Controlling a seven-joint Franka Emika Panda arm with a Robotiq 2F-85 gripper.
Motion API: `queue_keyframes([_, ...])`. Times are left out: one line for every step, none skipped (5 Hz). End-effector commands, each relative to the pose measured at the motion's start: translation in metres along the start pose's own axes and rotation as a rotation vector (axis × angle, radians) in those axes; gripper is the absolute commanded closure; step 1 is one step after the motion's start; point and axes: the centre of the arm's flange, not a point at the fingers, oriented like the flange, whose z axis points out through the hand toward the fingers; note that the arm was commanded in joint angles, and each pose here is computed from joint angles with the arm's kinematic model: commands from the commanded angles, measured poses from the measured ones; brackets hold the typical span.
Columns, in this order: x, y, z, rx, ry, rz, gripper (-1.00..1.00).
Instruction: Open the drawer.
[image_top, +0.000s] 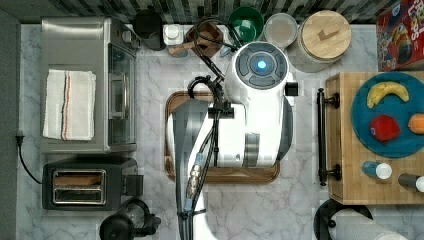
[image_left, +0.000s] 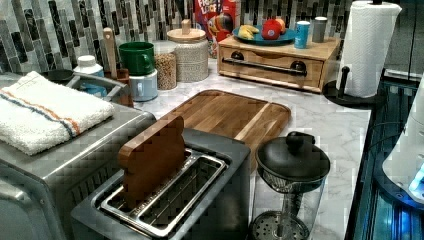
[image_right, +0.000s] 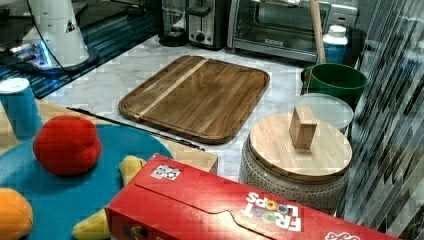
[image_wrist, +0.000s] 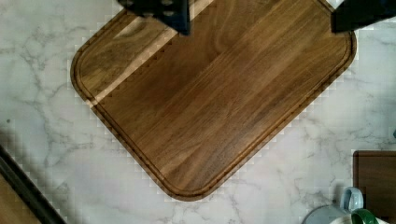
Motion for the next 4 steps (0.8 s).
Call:
queue_keyframes([0.001,0.020,0.011,-0.003,-0.018,-0.169,-1.00])
queue_keyframes([0.013,0.040,0.022,-0.049,-0.025,-0.382,-1.00])
queue_keyframes([0.030,0.056,0.031,-0.086,-0.049,-0.541,-1.00])
queue_keyframes([0.044,0.084,0.048,-0.088,0.008,-0.680,-1.00])
